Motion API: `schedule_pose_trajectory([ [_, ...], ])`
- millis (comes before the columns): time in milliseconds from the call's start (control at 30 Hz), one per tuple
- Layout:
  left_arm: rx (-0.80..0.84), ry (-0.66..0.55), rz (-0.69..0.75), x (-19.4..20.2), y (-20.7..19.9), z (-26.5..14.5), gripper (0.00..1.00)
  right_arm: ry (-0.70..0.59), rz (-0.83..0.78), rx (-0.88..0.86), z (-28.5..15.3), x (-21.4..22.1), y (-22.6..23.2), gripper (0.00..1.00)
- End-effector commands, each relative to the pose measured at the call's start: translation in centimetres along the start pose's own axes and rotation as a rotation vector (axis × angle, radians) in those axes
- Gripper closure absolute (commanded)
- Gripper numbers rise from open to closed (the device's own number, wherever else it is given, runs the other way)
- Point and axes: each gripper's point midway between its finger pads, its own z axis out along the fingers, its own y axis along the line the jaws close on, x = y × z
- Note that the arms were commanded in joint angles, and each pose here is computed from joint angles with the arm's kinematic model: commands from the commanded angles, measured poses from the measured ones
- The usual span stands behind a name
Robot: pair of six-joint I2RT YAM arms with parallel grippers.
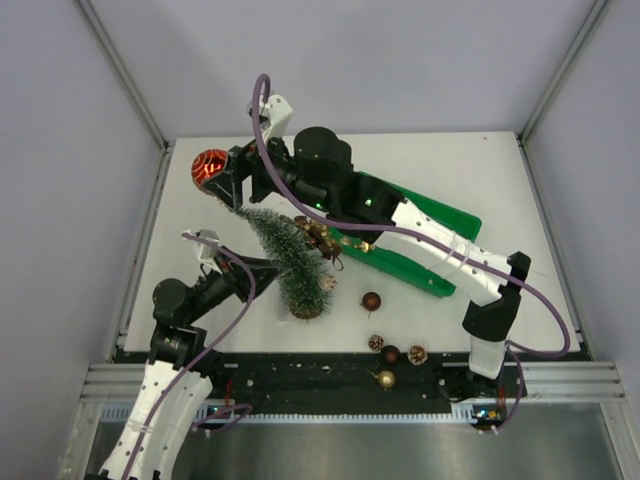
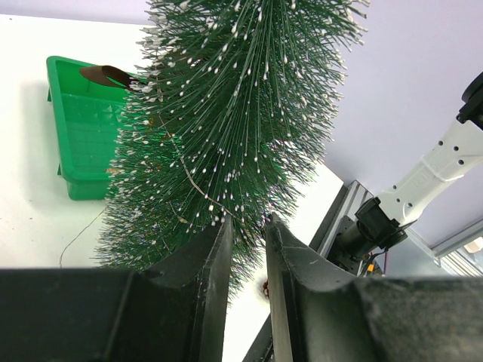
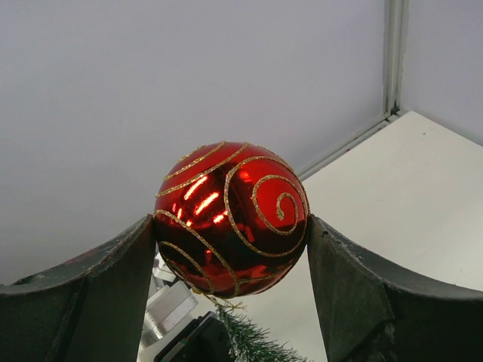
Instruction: Decorate the small christmas tree
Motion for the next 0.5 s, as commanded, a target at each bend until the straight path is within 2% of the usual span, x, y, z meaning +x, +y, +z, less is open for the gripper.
schedule_pose_trajectory([
  [0,0.035,-0.088,0.089,-1.7,-1.5,-0.8,0.71,-0.066,-0.020,-0.033,-1.9,-3.1,1.8,0.48],
  [467,0.011,-0.099,0.083,-1.9,-1.1,-0.8,0.74,-0.064,-0.086,-0.024,-3.8,-2.9,1.4,0.49],
])
